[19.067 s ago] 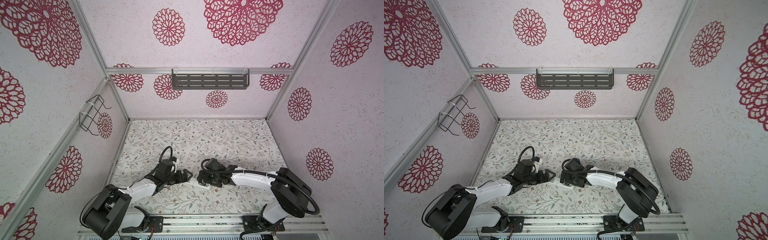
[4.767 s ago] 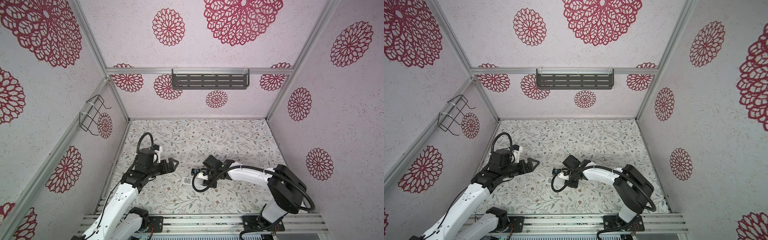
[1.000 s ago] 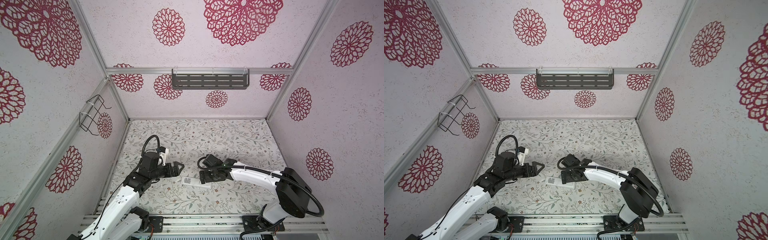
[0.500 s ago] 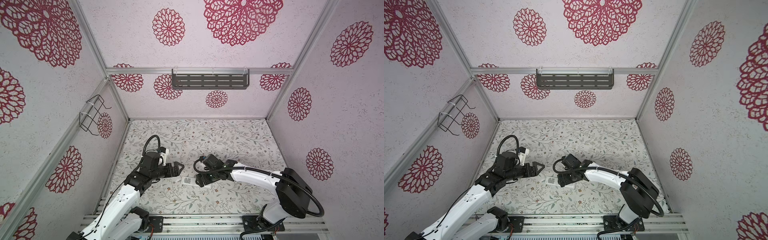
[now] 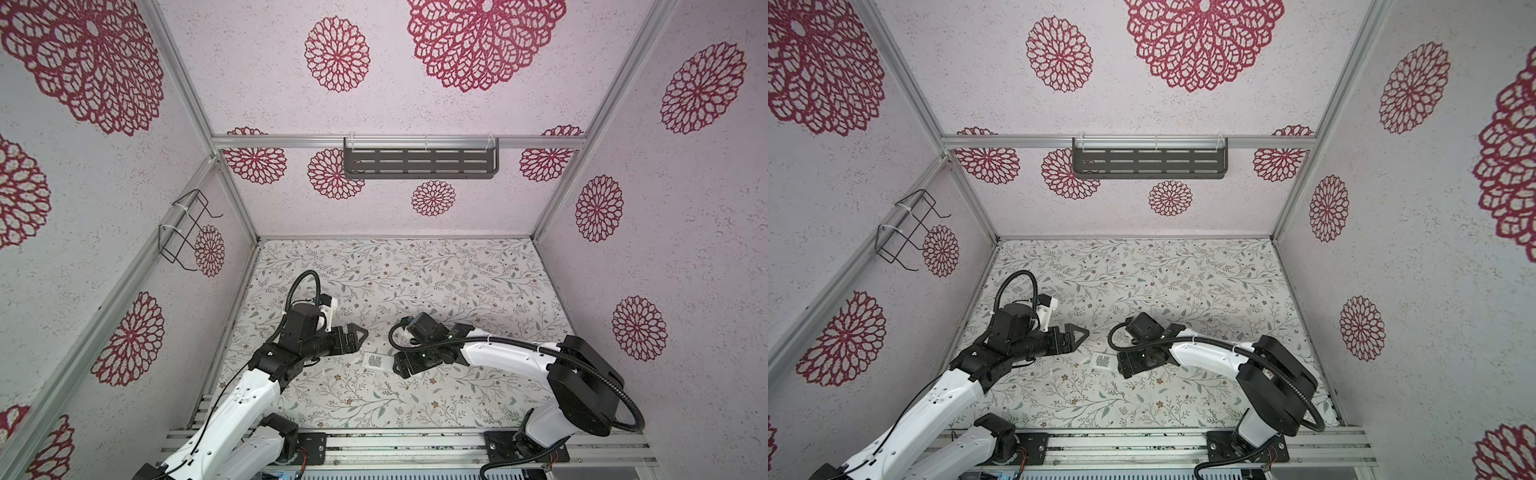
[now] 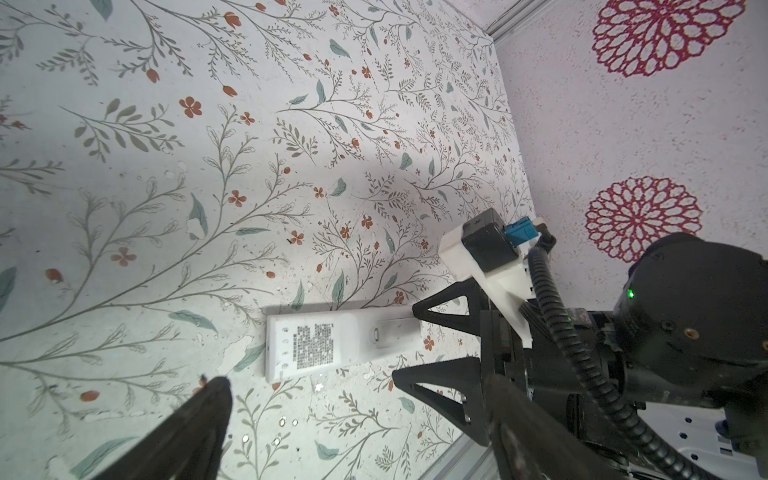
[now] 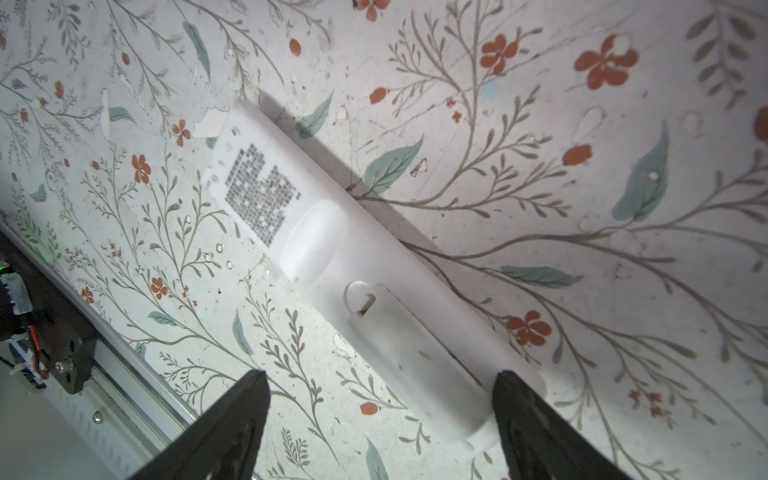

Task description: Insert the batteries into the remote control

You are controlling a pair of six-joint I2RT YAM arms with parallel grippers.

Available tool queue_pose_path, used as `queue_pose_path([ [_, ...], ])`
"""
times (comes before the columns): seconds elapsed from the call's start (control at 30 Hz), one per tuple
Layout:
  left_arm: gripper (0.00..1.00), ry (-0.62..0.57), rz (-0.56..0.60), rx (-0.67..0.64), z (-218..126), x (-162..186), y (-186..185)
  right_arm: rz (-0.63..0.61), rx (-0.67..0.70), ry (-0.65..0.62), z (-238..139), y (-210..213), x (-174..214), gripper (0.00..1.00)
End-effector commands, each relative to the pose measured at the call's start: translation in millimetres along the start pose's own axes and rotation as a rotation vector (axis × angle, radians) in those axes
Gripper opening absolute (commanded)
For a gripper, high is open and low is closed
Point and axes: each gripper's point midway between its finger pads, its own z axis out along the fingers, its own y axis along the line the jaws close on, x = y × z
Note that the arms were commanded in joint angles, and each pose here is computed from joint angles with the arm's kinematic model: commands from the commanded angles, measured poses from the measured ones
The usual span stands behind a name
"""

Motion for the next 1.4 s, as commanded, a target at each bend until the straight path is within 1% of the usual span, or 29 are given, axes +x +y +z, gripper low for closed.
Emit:
queue_pose_path([
  [0.0, 0.97, -0.004, 0.014, 0.001, 0.2, -2.8, -2.1, 0.005, -0.066, 0.001, -3.0, 10.3, 0.0, 0.87],
  [0.27, 0.97, -0.003, 0.014, 0.001, 1.4, -2.6, -1.8, 0.028, -0.184, -0.014, -8.7, 31.3, -2.7, 0.85],
  [0.43, 0.97, -0.001, 0.013, 0.002, 2.2, -3.0, -2.0, 0.038, -0.223, -0.014, -13.0, 38.0, -2.0, 0.84],
  [0.5, 0.97, -0.001, 0.014, 0.004, 2.4, -3.0, -2.1, 0.04, -0.218, -0.019, -15.4, 36.9, -1.7, 0.84],
  [0.63, 0.97, 0.008, 0.008, 0.013, 4.6, -1.7, -2.7, 0.049, -0.165, -0.019, -16.9, 25.9, 3.0, 0.84],
  [0.73, 0.97, 0.02, 0.0, 0.019, 7.1, 0.5, -2.6, 0.056, -0.123, 0.004, -15.1, 16.4, 11.0, 0.85],
  [0.9, 0.97, 0.023, 0.0, 0.022, 7.9, 1.2, -3.0, 0.063, -0.097, 0.029, -13.8, 8.1, 22.8, 0.85],
  [1.1, 0.97, 0.027, -0.004, 0.025, 9.4, 1.4, -3.3, 0.066, -0.102, 0.046, -12.0, 6.4, 30.6, 0.84],
  [1.37, 0.97, 0.049, -0.023, 0.051, 20.0, 13.2, -5.7, 0.061, -0.176, 0.043, -11.4, 20.6, 28.2, 0.82],
])
